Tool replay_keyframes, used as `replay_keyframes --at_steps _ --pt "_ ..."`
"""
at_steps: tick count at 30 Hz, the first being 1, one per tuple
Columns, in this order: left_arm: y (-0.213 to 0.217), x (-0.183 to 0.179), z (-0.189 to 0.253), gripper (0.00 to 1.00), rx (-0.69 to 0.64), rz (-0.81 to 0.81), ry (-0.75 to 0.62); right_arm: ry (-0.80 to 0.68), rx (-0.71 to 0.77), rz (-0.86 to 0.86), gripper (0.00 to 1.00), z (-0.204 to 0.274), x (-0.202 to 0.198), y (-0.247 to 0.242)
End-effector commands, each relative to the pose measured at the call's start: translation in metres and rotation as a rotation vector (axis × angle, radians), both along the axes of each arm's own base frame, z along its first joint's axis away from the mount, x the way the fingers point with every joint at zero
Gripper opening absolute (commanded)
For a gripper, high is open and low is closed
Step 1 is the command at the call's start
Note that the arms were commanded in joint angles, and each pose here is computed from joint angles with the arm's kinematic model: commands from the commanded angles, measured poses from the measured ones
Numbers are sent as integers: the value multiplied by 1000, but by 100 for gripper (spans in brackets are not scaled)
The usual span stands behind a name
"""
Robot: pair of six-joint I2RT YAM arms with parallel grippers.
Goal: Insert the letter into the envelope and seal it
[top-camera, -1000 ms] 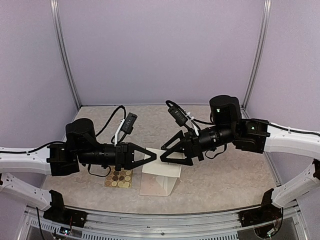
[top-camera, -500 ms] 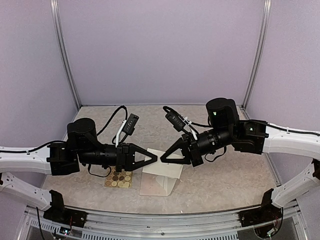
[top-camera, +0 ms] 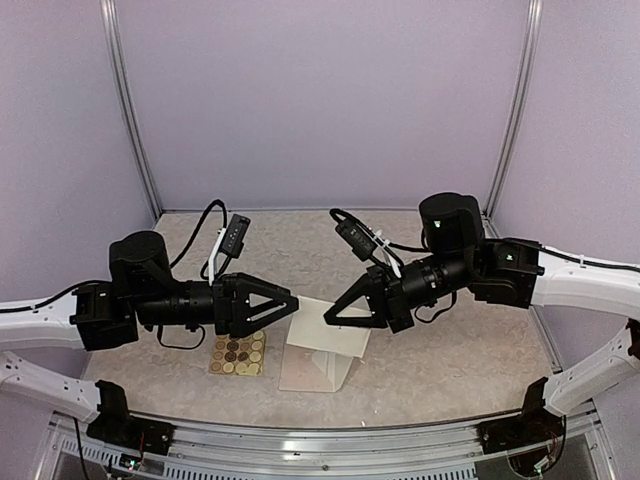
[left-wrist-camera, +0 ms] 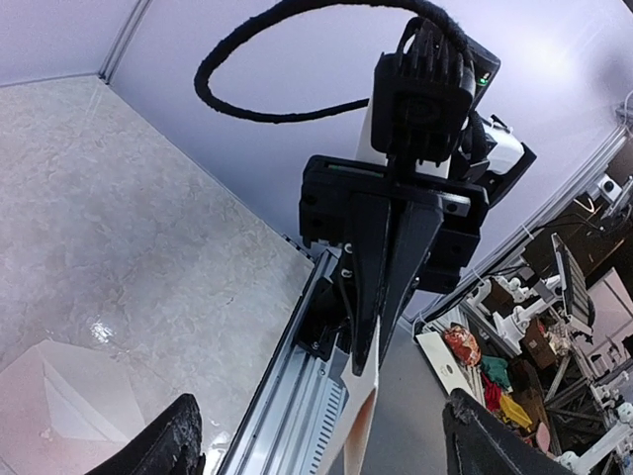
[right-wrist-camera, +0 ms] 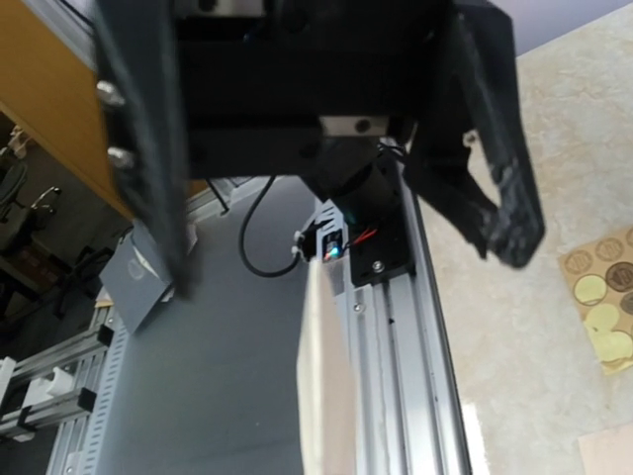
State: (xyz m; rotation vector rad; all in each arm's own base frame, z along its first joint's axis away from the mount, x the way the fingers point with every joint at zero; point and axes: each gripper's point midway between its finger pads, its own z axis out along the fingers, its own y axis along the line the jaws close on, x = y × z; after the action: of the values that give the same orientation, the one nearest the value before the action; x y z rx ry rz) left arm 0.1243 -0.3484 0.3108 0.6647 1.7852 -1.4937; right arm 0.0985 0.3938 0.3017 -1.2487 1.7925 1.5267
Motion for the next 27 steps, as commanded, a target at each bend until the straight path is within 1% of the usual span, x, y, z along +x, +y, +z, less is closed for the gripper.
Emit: replay_keyframes --at_steps 1,5,9,12,13,14,16,19,20,21,22,24,27 --pt "-7 -10 -5 73 37 -67 -12 10 16 45 0 6 -8 2" --pt "-14 -12 -11 55 60 -93 -5 21 8 58 0 3 -9 4" --pt "-17 -16 -9 24 39 -119 -6 14 -8 28 0 0 -5 4" --pt "-18 -18 -6 1 12 -128 4 -16 -28 -69 0 -2 10 0" --pt "-18 -18 -6 0 6 -124 13 -25 -28 -105 4 -1 16 -2" --pt "-17 -17 -5 0 1 -116 16 -30 -24 -139 13 0 21 -4" --pt "-15 -13 -5 0 -5 -88 18 -27 -4 -218 35 5 34 -11" --pt "-9 -3 0 0 -51 -13 11 7 79 -350 72 16 53 -24" --pt "-6 1 4 0 -80 16 8 23 118 -397 80 20 58 -30" --pt "-2 5 9 0 -114 44 7 48 151 -446 86 22 63 -36" --pt "1 8 13 0 -144 69 9 67 191 -478 89 25 66 -41" --pt "8 14 17 0 -199 118 20 109 270 -523 91 30 68 -50" --pt "19 18 20 0 -266 167 34 176 386 -526 92 34 64 -58"
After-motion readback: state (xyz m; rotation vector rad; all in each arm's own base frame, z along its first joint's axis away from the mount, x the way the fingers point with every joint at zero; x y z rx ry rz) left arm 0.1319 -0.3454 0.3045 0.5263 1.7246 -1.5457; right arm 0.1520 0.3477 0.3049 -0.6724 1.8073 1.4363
